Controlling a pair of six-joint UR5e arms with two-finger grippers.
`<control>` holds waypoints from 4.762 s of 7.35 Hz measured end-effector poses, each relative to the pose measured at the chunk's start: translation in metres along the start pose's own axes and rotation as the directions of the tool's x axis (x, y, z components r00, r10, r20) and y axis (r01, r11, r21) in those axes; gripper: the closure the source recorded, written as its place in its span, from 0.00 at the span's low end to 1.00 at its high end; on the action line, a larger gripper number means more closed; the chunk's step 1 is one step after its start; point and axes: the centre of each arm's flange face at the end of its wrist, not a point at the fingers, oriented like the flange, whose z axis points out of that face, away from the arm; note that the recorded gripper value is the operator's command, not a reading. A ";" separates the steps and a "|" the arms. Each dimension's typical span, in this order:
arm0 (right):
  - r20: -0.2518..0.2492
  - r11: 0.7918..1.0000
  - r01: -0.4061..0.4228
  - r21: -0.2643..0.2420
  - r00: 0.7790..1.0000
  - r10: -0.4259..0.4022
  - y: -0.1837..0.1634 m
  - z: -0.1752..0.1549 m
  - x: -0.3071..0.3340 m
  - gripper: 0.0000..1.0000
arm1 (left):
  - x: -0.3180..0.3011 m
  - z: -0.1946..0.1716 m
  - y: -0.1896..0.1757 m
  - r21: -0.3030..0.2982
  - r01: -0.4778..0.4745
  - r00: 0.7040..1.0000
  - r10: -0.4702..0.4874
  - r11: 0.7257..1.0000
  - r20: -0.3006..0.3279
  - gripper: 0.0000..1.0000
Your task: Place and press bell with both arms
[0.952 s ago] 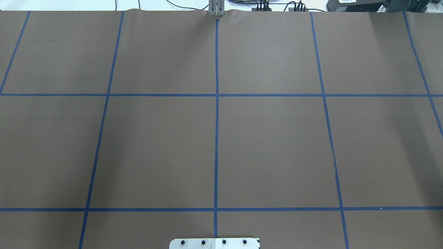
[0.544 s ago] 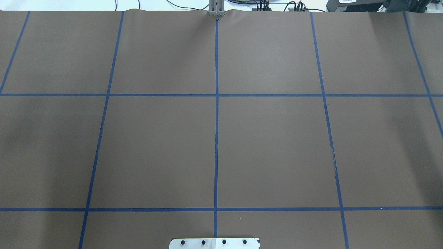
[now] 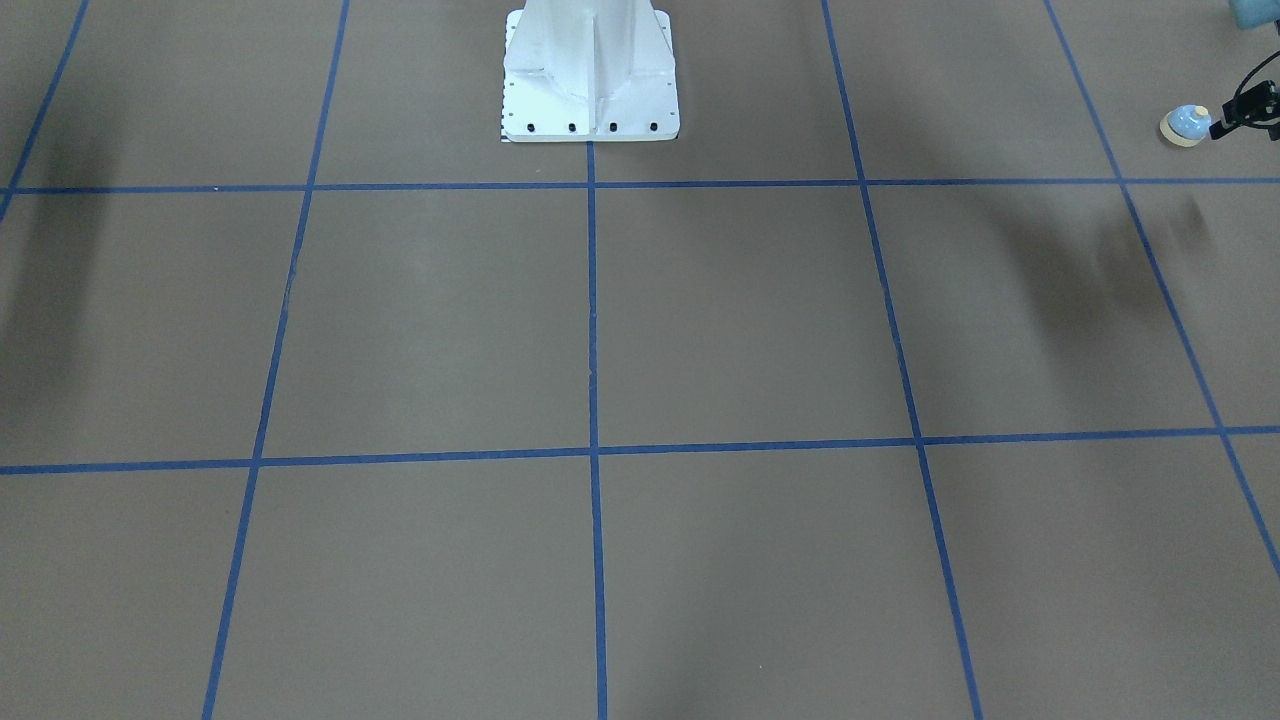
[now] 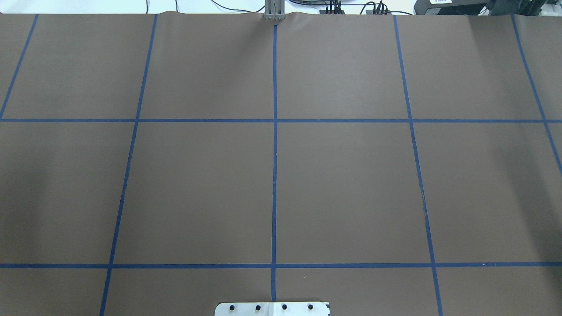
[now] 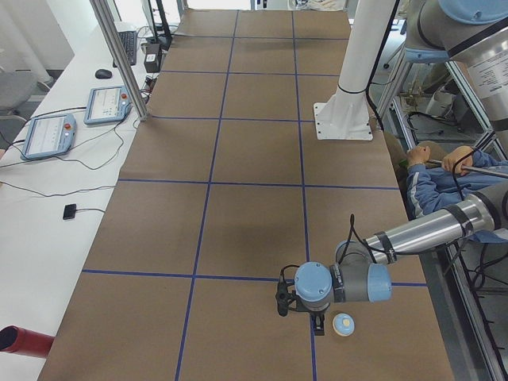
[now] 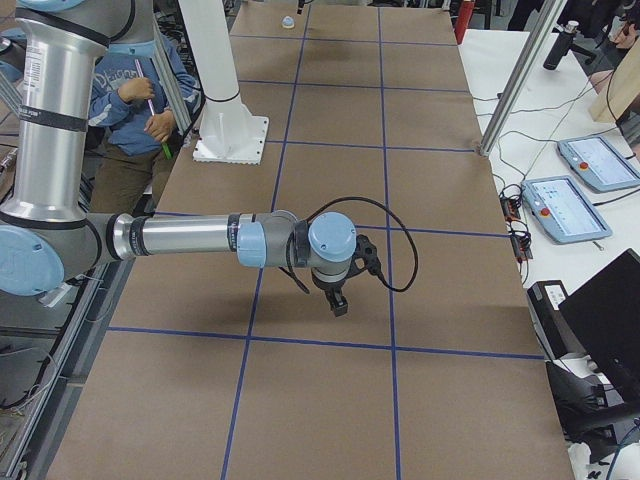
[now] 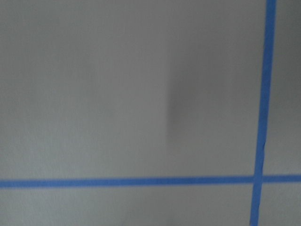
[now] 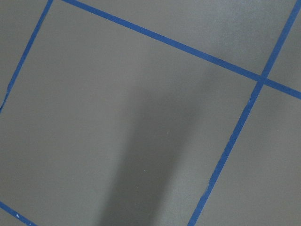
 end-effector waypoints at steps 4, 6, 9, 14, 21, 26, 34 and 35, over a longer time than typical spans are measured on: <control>0.002 1.000 0.014 -0.025 1.000 -0.014 -0.002 0.010 -0.003 0.00 | -0.010 0.054 0.000 -0.136 -0.076 0.996 0.082 0.988 0.044 0.00; 0.004 0.999 0.018 -0.030 1.000 -0.017 -0.003 0.013 -0.004 0.00 | -0.021 0.065 0.000 -0.130 -0.060 0.997 0.066 0.990 0.042 0.00; 0.006 0.999 0.022 -0.034 1.000 -0.021 -0.003 0.014 -0.006 0.00 | -0.018 0.068 -0.003 -0.136 -0.056 0.998 0.062 0.989 0.033 0.00; 0.007 0.999 0.018 -0.036 1.000 -0.018 -0.002 0.015 -0.005 0.00 | -0.014 0.078 -0.003 -0.179 -0.070 0.997 0.075 0.981 0.023 0.00; 0.010 0.999 0.009 -0.042 1.000 -0.009 0.001 0.017 -0.004 0.00 | -0.017 0.084 -0.004 -0.194 -0.054 0.998 0.062 0.980 0.031 1.00; 0.014 0.999 0.010 -0.039 1.000 -0.009 0.001 0.017 -0.005 0.00 | 0.112 0.010 -0.042 -0.128 -0.047 0.994 0.034 0.991 -0.101 1.00; 0.002 0.999 0.004 -0.046 1.000 -0.004 -0.063 0.024 -0.038 0.00 | 0.609 -0.134 -0.232 -0.157 0.076 0.990 -0.094 0.985 -0.108 1.00; -0.001 0.999 -0.007 -0.048 1.000 0.007 -0.069 0.025 -0.041 0.00 | 0.687 -0.124 -0.252 -0.178 0.097 0.990 -0.114 0.979 -0.086 1.00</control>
